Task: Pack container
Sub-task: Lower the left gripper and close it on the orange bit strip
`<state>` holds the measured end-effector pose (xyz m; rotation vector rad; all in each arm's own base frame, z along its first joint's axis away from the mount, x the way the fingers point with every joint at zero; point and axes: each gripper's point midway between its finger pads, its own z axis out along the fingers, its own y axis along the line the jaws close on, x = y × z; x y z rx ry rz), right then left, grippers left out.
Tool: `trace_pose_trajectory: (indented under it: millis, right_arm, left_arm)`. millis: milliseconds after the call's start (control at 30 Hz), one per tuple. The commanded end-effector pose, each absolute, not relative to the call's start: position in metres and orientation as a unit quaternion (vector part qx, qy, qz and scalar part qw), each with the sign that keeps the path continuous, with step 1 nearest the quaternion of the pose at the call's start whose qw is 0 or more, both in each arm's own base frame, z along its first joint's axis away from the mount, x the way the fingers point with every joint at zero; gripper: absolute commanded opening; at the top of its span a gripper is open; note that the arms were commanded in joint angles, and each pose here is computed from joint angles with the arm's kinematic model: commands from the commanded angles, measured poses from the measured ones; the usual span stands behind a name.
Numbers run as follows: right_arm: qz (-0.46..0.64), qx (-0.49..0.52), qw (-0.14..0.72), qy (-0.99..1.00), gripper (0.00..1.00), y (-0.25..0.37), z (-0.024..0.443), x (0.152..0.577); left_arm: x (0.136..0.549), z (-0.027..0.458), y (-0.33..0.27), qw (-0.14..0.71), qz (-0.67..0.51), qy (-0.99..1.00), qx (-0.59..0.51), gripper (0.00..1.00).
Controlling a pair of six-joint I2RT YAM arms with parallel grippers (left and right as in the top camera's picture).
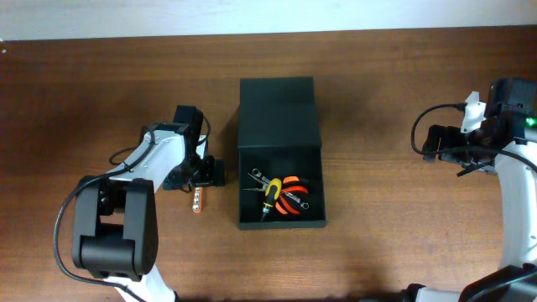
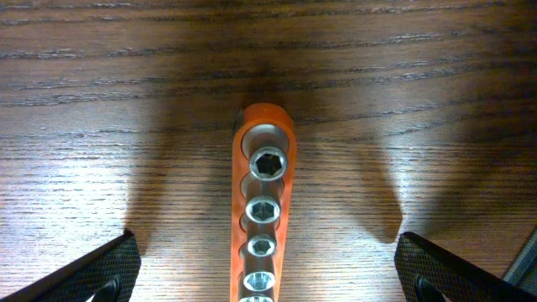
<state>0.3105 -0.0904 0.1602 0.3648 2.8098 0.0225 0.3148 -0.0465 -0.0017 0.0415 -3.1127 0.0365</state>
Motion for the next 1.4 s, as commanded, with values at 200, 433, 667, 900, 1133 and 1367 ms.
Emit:
trace_pose_trajectory:
  millis: [200, 433, 667, 900, 1133, 1367]
  right_arm:
    - [0.012, 0.129, 0.155, 0.979, 0.99, -0.0903, 0.1609, 0.3095]
    - [0.012, 0.129, 0.155, 0.979, 0.99, -0.0903, 0.1609, 0.3095]
    - [0.012, 0.129, 0.155, 0.979, 0.99, -0.0903, 0.1609, 0.3095]
    - [0.012, 0.129, 0.155, 0.979, 0.99, -0.0903, 0.1609, 0.3095]
    - [0.012, 0.129, 0.155, 0.979, 0.99, -0.0903, 0.1609, 0.3095]
    - [0.012, 0.129, 0.155, 0.979, 0.99, -0.0903, 0.1609, 0.3095]
  left_arm:
    - [0.3107, -0.0068, -0.0463, 0.024, 0.01, -1.0, 0.017, 0.99]
    - [0.3109, -0.0069, -0.0448, 0.024, 0.006, -1.0, 0.017, 0.99]
    - [0.311, -0.0069, -0.0449, 0.024, 0.006, -1.0, 0.017, 0.99]
    - [0.3116, -0.0069, -0.0396, 0.022, -0.009, -1.0, 0.017, 0.99]
    - [0.3107, -0.0068, -0.039, 0.023, -0.011, -1.0, 0.017, 0.99]
    - [0.3105, -0.0068, -0.039, 0.024, -0.011, -1.0, 0.017, 0.99]
